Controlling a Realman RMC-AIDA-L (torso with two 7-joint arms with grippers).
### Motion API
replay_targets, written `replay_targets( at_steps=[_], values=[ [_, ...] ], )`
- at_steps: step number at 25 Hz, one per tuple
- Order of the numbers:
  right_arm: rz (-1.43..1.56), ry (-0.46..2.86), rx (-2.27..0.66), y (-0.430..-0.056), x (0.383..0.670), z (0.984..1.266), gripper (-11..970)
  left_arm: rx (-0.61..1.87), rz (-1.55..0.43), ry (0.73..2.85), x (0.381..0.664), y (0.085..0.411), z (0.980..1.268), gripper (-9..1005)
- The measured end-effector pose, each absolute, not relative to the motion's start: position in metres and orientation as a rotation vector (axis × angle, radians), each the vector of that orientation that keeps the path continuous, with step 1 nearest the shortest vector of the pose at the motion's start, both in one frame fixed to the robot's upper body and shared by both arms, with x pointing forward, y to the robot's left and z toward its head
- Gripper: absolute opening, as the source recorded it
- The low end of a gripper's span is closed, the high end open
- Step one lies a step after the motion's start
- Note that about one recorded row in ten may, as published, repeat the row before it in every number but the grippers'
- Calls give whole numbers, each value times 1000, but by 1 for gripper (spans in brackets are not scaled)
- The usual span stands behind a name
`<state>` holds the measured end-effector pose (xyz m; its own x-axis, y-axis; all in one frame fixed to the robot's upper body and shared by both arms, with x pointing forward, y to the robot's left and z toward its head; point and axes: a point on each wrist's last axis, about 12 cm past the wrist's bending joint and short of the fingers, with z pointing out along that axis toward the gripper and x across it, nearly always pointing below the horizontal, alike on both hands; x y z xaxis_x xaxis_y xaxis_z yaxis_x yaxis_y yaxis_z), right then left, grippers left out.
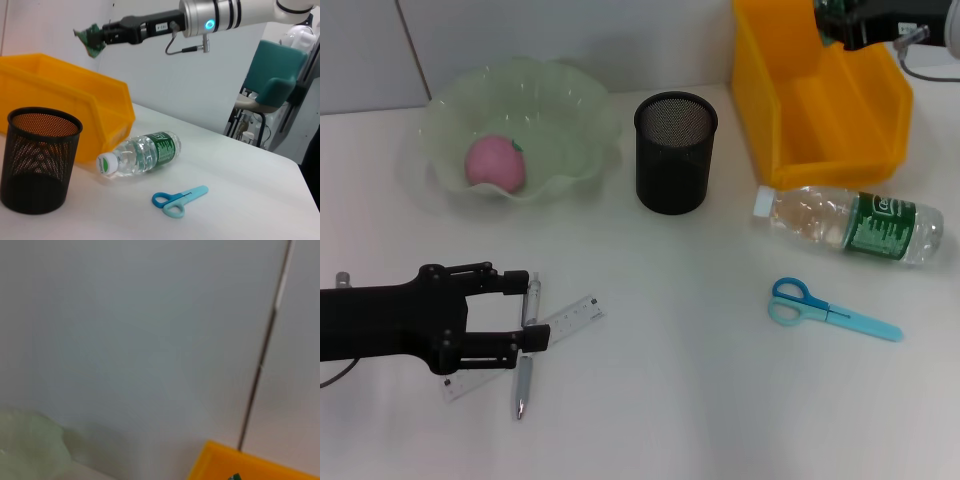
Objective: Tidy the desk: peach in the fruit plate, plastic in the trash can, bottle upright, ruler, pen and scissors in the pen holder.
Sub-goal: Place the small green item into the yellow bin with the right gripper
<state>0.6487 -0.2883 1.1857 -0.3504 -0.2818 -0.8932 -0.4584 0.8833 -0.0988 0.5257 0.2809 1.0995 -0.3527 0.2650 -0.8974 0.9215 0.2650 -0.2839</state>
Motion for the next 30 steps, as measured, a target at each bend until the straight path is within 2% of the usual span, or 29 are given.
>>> replay_targets(
  at_steps=[11, 20, 25, 28, 30],
  values=[
    [136, 2133, -519, -286, 658, 1160, 196, 1086, -1102, 1785, 527, 281, 1101, 802],
    [148, 2142, -512, -287, 656, 1158, 195, 1088, -1099, 1782, 527, 281, 1101, 802],
    [154, 2142, -503, -287, 655, 1158, 300, 1087, -1099, 1780, 527, 281, 1101, 802],
    [156, 2143, -503, -286, 655, 1158, 541, 1085, -1099, 1782, 527, 282, 1101, 802],
    [155, 2141, -503, -286, 656, 1158, 626, 1085, -1099, 1782, 527, 282, 1101, 802]
  ],
)
